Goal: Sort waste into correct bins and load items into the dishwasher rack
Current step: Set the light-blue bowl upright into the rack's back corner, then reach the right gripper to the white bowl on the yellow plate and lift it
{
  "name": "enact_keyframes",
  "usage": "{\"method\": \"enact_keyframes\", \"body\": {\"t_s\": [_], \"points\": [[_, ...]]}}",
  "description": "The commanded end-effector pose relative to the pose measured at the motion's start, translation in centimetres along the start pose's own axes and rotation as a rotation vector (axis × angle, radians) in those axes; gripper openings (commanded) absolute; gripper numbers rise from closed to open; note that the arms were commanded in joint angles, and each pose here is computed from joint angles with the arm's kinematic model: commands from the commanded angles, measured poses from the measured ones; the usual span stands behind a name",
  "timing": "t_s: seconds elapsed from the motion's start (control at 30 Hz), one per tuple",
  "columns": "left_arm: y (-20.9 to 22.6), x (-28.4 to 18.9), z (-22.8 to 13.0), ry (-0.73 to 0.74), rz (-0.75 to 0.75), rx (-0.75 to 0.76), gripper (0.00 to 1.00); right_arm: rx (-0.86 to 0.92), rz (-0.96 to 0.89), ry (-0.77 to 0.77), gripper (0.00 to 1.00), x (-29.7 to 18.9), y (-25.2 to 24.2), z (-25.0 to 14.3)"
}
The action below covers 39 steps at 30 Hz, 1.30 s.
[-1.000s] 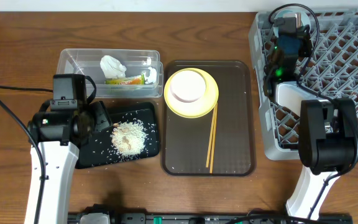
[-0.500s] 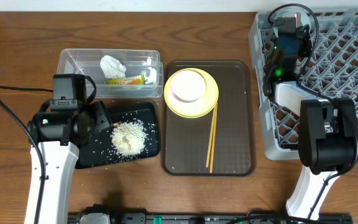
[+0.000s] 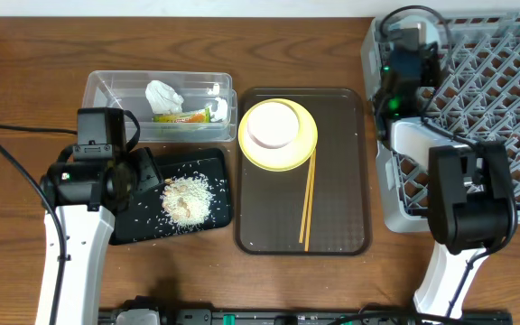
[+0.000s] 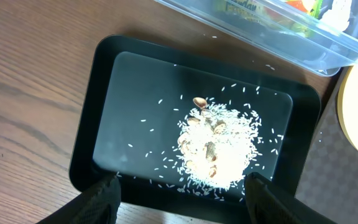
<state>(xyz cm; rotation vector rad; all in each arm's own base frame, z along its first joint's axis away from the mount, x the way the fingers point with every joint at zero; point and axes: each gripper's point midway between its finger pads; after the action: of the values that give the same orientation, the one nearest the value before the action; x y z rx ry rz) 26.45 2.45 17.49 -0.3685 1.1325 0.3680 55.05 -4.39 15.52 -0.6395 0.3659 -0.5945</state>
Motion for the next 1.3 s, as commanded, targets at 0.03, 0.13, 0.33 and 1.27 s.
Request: {"method": "enact_keyframes", "body": {"t_s": [0.03, 0.13, 0.33, 1.27], "points": [[0.2, -0.2, 0.1, -0.007, 0.007, -0.010, 0.67, -0.014, -0.058, 0.101, 0.01, -1.8, 1.0, -1.7], [0.2, -0.2, 0.1, -0.007, 0.007, -0.010, 0.67, -0.006, -0.002, 0.127, 0.01, -3.1, 2.1, -1.8], [0.2, -0.2, 0.1, -0.007, 0.007, -0.010, 0.67, 0.072, 0.214, 0.219, 0.13, -5.9, 3.9, -2.6], [0.3, -0.2, 0.0, 0.000, 0.011, -0.010, 0.72, 0.301, 1.197, 0.438, 0.41, -26.1, 17.9, -0.3]]}}
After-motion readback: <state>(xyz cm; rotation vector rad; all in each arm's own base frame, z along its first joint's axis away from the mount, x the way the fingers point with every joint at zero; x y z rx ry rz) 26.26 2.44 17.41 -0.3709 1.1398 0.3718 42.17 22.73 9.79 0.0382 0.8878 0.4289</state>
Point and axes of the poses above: each gripper's point midway between its finger pads, its own x axis out along the fingers, its own y axis along the line the jaws close on, z = x × y, and after that the axes turned 4 degrees about -x, right-handed
